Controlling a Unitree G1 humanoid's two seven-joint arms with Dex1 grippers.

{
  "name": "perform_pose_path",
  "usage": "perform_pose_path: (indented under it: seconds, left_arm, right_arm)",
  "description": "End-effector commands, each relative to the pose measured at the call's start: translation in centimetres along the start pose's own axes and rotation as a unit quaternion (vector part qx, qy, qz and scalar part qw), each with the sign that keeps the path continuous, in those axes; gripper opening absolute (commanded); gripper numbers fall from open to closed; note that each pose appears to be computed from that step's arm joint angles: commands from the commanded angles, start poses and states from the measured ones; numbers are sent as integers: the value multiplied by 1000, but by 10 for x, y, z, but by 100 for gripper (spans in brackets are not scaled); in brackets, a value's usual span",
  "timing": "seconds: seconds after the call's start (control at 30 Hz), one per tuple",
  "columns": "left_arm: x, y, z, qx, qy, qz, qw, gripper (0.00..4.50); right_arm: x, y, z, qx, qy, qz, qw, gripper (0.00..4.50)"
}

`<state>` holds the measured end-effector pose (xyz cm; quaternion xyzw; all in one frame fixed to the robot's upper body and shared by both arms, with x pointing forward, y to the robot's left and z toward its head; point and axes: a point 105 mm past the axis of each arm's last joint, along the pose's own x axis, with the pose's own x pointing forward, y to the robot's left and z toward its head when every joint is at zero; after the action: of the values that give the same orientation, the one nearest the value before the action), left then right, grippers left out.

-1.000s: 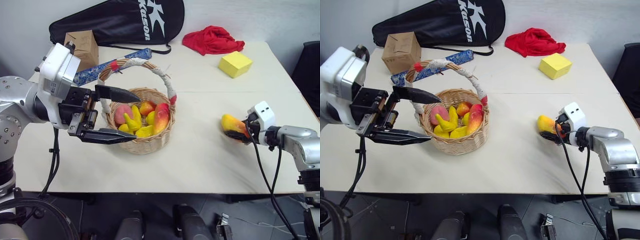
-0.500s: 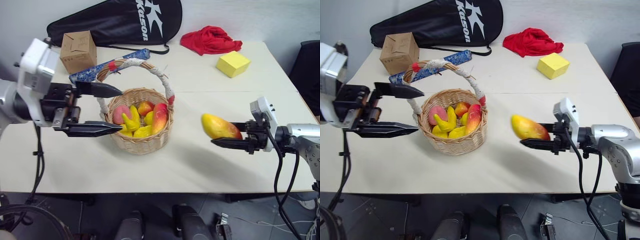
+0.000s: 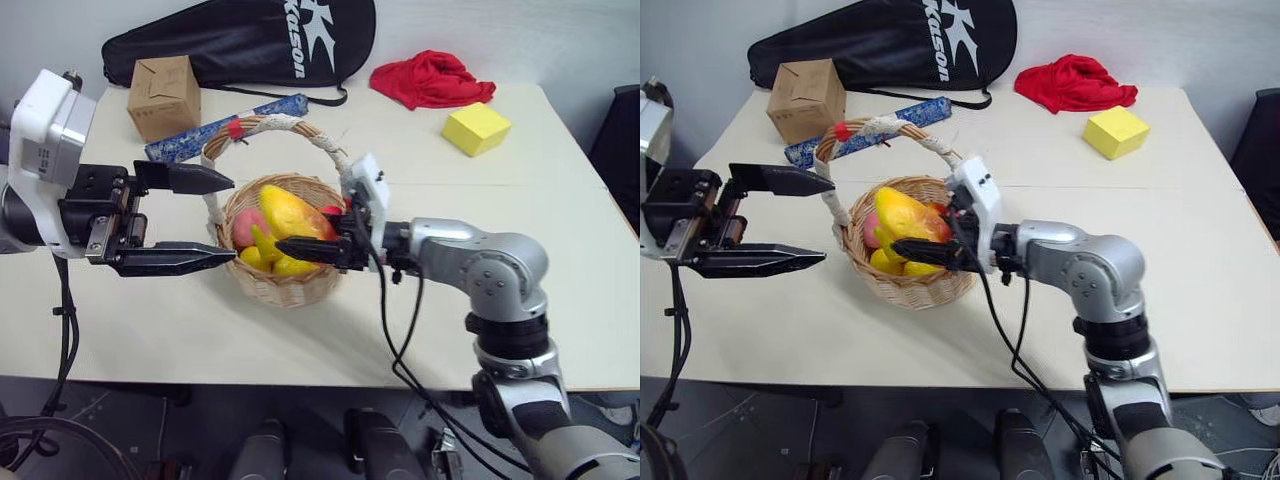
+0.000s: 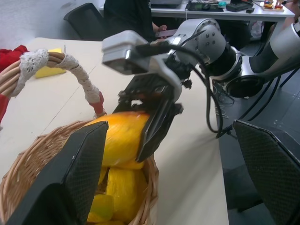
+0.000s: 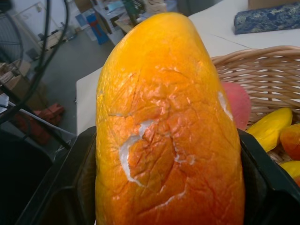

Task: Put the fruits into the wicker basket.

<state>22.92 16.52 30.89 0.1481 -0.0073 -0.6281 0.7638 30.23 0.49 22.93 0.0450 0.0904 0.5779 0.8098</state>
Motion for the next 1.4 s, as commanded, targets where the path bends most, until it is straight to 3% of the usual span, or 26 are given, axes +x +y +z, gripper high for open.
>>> perform_pose_path:
  seconds: [0.03,0.17,0.37,0.47,0.57,0.73,0.87,1.03,1.13,1.4]
  left_arm:
    - [-4,-3,9,23,-3,8,1000,450]
    - [-3,-2,8,25,-7,9,1000,450]
    - [-2,1,7,28,-12,6,1000,450]
    - [-1,3,7,30,-14,4,999,450]
    - [-1,4,6,32,-15,2,999,450]
    - [3,7,6,37,-20,-3,999,450]
    - [3,11,6,43,-18,2,999,450]
    - [2,11,8,48,-17,6,999,450]
    - [1,11,8,51,-16,9,999,450]
    - [0,11,6,53,-14,16,998,450]
  right_arm:
    - [9,5,9,-14,-10,0,1000,329]
    - [4,9,16,-20,-25,8,999,445]
    - [-51,19,21,-24,-37,47,998,445]
    - [-87,6,22,-40,-36,-1,999,445]
    - [-99,-19,25,-66,-36,-83,994,445]
    - [-89,-52,22,-102,-36,-163,981,445]
    - [-53,-57,17,-158,-39,-148,975,445]
    - [-35,-73,25,-170,-59,-159,971,445]
    - [-32,-75,28,-160,-74,-154,972,385]
    - [-38,-55,28,-159,-94,-99,978,105]
